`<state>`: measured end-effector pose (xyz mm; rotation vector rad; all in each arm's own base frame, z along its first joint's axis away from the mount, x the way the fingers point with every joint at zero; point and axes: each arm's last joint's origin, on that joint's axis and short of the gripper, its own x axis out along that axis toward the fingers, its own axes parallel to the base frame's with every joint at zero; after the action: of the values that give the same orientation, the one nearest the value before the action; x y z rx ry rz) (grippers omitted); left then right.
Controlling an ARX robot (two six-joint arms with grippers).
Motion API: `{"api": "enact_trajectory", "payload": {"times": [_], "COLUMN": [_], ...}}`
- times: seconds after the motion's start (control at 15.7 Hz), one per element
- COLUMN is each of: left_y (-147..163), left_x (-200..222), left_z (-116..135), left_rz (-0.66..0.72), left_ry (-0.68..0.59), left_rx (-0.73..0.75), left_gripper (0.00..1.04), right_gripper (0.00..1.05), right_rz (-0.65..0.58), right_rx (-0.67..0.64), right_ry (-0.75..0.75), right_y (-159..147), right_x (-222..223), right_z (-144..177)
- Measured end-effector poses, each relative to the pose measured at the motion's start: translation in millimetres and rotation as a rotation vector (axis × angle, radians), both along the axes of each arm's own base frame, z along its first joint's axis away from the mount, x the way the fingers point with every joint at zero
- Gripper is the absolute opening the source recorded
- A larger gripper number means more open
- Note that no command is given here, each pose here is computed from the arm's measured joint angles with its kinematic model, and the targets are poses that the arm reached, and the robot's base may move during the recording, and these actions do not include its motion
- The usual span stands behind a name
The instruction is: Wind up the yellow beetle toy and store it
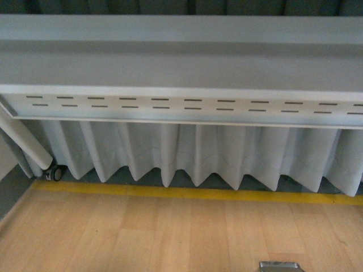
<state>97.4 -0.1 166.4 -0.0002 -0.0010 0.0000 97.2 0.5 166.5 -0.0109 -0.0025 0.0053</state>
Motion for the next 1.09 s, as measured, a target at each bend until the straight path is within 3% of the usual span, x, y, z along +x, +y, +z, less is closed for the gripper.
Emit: {"api": "enact_trajectory", "payload": {"times": [1.09], "left_y": [0.0], "left_x": [0.0], "left_z": [-0.1], "left_rz": [0.0], "left_ry": [0.001], "left_rx": [0.001], "left_gripper": [0.98], "right_gripper": [0.98], "right_rz": [-0.001], "right_rx": [0.0], "right_ry": [-0.001], "right_y": [0.0], "right_x": [0.0], "right_z": [0.1]}}
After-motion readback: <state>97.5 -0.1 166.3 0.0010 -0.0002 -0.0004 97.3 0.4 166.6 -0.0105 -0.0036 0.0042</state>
